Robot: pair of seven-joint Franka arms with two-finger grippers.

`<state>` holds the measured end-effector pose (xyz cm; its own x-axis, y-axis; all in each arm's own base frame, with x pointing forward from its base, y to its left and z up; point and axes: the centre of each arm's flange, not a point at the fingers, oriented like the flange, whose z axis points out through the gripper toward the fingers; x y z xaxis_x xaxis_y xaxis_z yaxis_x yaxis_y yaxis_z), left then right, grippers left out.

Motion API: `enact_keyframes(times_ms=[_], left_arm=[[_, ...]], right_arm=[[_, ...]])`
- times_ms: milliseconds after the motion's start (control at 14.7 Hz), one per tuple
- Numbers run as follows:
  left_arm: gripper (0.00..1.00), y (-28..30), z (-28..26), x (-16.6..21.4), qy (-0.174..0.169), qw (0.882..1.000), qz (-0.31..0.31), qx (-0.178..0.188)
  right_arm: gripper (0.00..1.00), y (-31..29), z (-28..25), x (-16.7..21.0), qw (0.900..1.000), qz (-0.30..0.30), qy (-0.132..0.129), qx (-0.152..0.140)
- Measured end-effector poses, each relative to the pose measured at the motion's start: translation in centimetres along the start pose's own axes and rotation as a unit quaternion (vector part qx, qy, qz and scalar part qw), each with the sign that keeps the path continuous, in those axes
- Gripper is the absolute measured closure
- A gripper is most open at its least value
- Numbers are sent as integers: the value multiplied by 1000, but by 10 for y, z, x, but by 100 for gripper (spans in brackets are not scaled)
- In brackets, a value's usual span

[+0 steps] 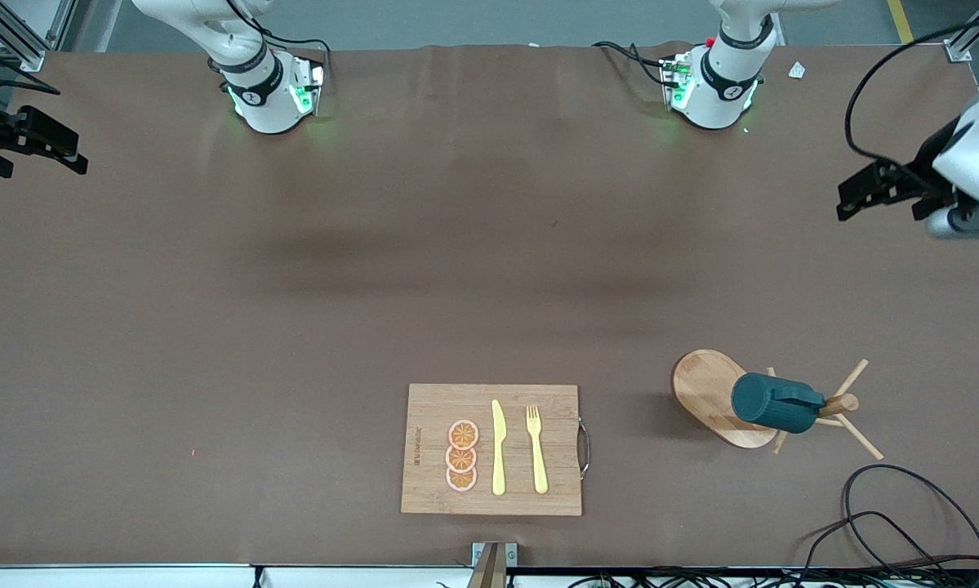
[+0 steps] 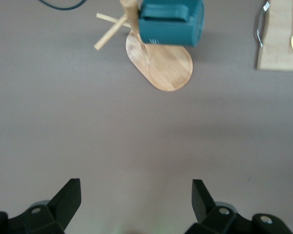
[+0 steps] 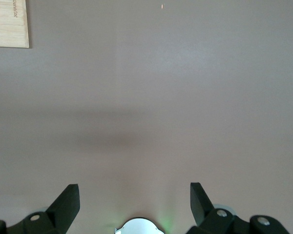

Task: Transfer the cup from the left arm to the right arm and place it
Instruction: 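Reach the left gripper toward the teal mug on the mug tree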

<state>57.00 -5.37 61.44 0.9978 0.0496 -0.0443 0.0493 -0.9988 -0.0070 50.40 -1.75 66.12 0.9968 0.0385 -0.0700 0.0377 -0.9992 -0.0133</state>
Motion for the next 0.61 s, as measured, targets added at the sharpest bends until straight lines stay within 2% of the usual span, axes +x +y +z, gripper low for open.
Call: enact_keyframes(times_ms=[273, 614], left_arm=[[0, 3, 13, 36, 9, 994, -107, -14], [0, 8, 44, 71, 28, 973, -225, -41]], right_arm=[[0, 0, 0, 0, 1000, 0, 0, 0], [0, 0, 0, 0, 1000, 0, 0, 0]])
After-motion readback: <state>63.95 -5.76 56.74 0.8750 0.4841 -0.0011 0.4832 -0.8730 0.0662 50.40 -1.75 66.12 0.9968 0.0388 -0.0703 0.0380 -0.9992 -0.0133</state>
